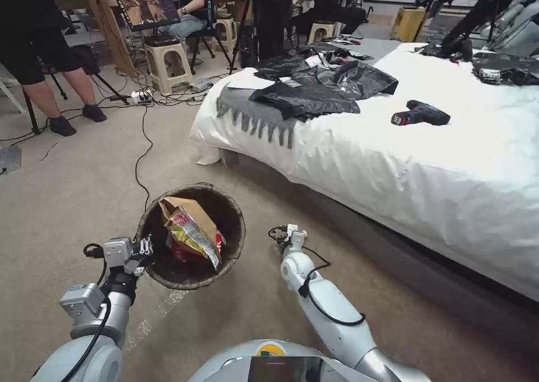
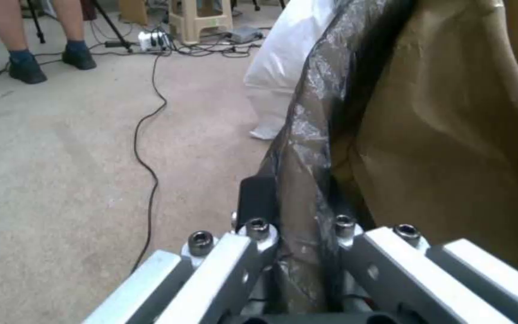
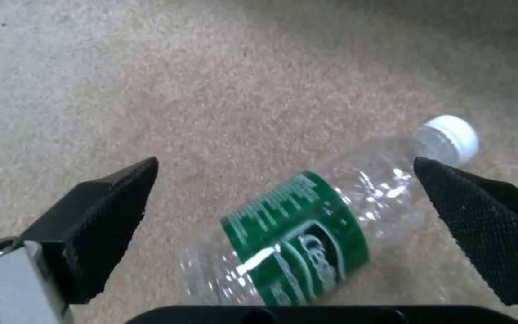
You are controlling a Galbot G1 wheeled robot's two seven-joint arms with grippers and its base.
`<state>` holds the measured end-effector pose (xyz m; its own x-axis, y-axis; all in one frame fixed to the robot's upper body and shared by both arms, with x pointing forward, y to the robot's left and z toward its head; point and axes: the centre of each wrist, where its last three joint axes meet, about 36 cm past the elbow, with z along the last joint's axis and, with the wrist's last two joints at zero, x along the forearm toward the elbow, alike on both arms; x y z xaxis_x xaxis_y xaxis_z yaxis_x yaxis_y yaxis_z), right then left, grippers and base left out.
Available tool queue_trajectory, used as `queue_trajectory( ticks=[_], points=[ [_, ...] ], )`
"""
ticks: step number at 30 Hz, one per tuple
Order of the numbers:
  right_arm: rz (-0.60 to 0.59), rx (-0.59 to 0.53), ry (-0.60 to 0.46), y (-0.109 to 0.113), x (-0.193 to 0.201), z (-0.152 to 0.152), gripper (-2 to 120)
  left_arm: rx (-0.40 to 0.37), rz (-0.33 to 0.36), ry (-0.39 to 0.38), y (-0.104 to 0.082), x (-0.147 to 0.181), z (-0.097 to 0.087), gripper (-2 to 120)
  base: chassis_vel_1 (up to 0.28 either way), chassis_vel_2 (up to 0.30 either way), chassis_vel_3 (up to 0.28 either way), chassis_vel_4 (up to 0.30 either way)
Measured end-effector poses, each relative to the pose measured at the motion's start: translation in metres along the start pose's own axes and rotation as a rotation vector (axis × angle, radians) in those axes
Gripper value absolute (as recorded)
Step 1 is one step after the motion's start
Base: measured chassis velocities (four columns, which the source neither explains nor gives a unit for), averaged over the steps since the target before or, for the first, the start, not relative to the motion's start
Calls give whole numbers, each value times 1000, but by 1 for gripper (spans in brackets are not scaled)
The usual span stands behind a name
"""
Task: Pick up the trash bin, then pick up the garbage from the floor and place it into the trash bin.
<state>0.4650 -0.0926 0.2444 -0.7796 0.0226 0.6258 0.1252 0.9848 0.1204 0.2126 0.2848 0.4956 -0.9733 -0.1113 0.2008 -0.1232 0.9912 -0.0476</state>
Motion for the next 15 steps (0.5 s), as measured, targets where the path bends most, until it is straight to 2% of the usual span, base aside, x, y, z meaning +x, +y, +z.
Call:
queue_trajectory(
  ticks=[9,15],
  points=[
    [35,-2,5,12,-27,-4,100,-3,4,2,-2,0,1,0,0,0,0,0],
    [78,-18,15,11,-36,-4,100,-3,5,4,-2,0,2,0,0,0,0,0]
  ],
)
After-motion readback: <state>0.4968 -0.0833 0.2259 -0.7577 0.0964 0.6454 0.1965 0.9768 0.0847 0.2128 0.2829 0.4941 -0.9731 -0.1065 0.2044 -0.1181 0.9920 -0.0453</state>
